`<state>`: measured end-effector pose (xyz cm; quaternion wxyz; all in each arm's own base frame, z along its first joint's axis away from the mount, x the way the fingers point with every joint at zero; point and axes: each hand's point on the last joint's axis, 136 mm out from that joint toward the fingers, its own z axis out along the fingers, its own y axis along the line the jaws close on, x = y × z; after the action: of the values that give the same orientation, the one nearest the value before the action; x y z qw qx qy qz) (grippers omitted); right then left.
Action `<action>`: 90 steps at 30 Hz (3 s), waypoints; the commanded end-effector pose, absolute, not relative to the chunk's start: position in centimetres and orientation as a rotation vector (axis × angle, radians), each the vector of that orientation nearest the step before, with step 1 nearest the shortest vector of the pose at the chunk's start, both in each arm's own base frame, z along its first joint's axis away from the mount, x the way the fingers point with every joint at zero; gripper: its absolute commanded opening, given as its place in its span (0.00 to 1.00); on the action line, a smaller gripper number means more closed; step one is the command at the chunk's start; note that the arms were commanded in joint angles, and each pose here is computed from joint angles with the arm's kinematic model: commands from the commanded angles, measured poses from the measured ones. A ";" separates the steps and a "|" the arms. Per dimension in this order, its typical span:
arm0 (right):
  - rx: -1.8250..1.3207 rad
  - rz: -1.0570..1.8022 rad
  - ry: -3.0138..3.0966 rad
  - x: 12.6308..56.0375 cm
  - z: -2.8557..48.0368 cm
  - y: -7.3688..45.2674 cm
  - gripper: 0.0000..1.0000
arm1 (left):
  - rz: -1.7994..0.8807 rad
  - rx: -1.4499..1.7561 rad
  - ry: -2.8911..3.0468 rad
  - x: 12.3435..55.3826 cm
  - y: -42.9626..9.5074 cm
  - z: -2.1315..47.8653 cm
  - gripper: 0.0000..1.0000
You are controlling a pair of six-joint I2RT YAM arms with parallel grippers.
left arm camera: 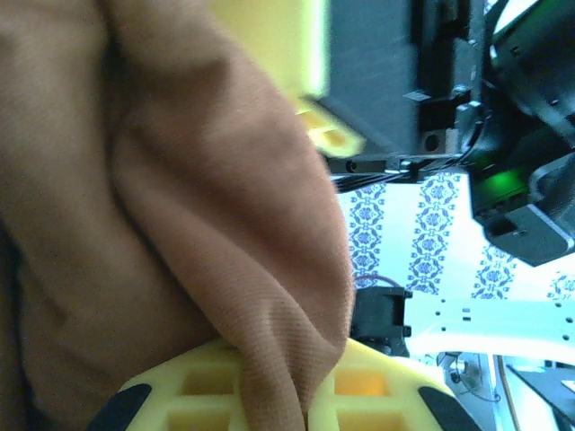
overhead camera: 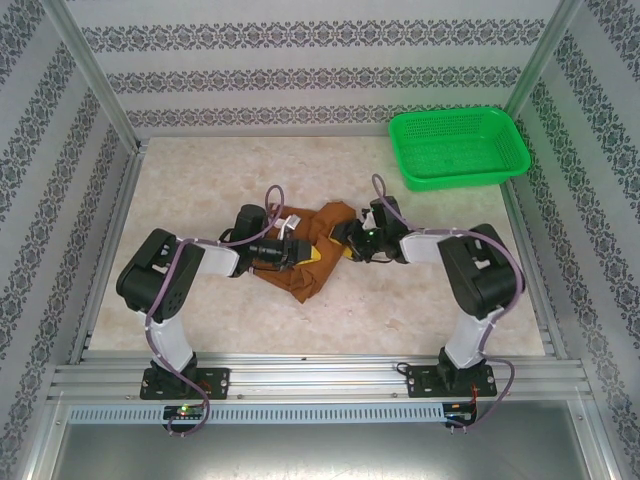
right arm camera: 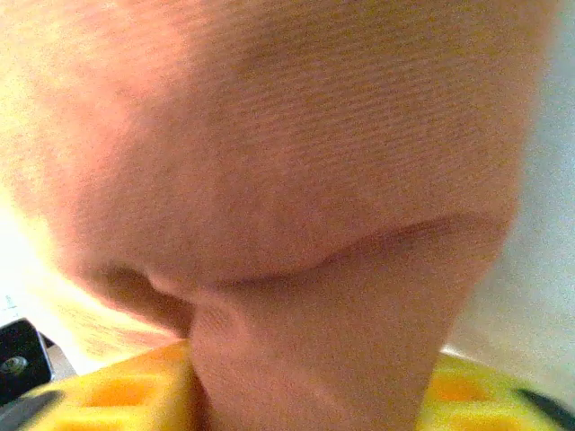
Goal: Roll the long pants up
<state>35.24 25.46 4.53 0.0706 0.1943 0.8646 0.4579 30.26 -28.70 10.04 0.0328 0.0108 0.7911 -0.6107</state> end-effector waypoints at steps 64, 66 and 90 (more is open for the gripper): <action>0.852 0.773 2.405 26.4 10.0 13.3 0.52 | -0.131 1.376 2.471 21.6 -34.4 1.9 0.00; 0.845 0.765 2.337 27.6 11.9 11.9 0.84 | -0.345 1.350 2.517 21.0 -35.2 2.6 0.00; 0.756 0.974 2.439 27.9 12.1 13.6 0.97 | -2.058 0.351 2.244 28.6 -36.0 12.0 0.00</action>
<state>27.12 12.99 11.98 0.2052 0.2817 0.8775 0.3296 27.51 -36.26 8.81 0.0515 0.1511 0.7884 -0.5941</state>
